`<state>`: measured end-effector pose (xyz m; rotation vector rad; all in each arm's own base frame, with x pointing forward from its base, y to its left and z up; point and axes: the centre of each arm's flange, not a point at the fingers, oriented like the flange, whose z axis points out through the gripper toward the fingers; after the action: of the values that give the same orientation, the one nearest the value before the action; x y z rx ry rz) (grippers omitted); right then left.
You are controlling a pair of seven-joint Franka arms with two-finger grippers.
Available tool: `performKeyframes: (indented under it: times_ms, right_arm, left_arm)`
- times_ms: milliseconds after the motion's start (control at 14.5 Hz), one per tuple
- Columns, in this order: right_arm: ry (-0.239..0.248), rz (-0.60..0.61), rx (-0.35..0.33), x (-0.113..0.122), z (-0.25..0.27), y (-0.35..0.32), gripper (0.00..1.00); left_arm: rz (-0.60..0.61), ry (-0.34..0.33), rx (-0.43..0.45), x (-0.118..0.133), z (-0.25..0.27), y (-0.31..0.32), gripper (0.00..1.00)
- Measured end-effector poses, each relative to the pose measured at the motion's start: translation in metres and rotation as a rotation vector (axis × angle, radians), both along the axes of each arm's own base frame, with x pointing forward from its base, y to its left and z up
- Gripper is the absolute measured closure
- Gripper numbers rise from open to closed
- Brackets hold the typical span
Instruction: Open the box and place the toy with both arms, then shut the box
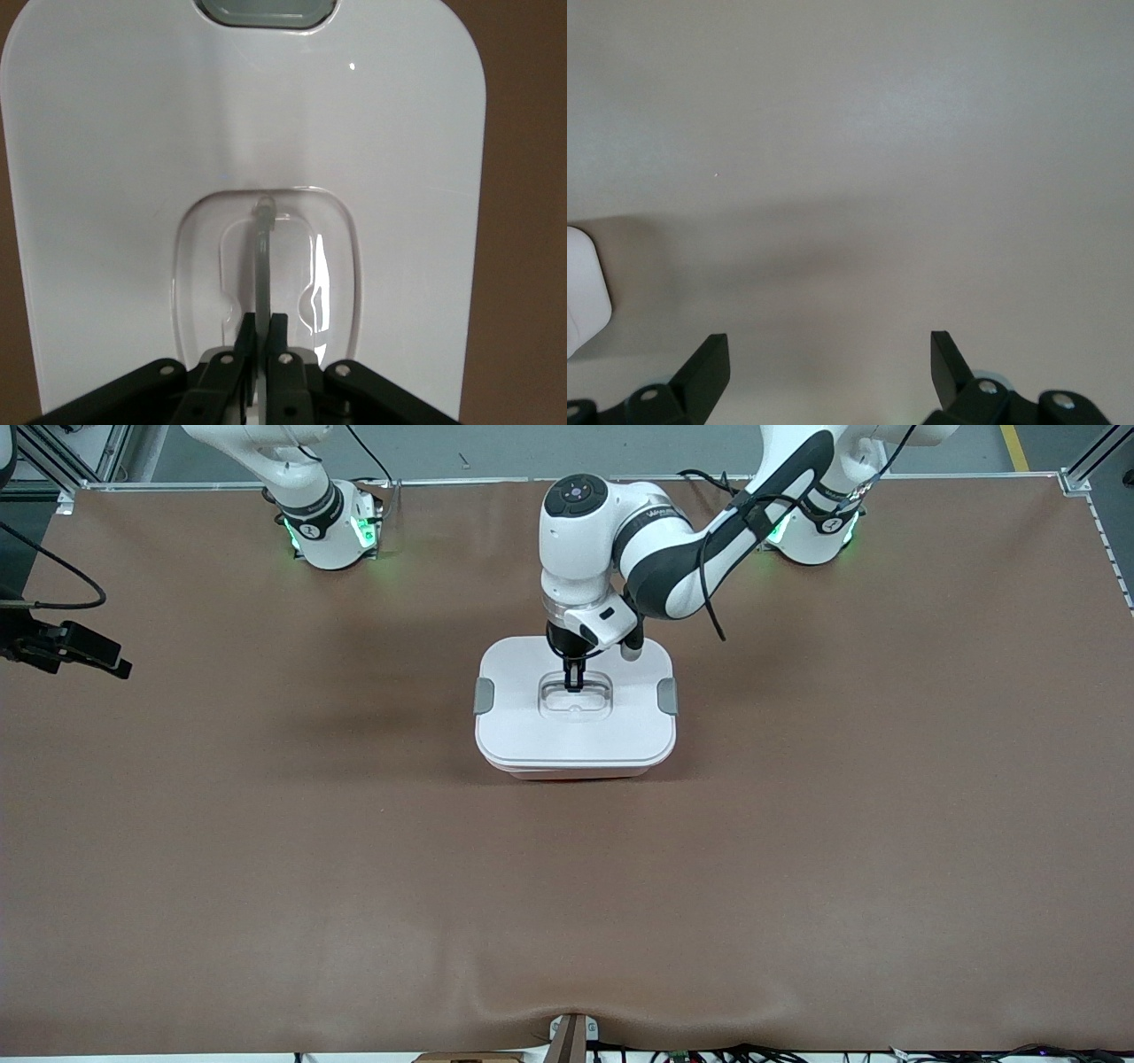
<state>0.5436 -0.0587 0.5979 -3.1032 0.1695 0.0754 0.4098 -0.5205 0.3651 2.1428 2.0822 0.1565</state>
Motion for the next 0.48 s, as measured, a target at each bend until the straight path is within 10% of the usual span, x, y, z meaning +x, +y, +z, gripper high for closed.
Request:
performKeyframes:
  times_ms: [483]
  right_arm:
    - [0.001, 0.025, -0.01, -0.0003, 0.0004, -0.0012, 0.0]
  left_arm:
    - [0.002, 0.007, 0.002, 0.001, -0.0038, 0.0006, 0.93]
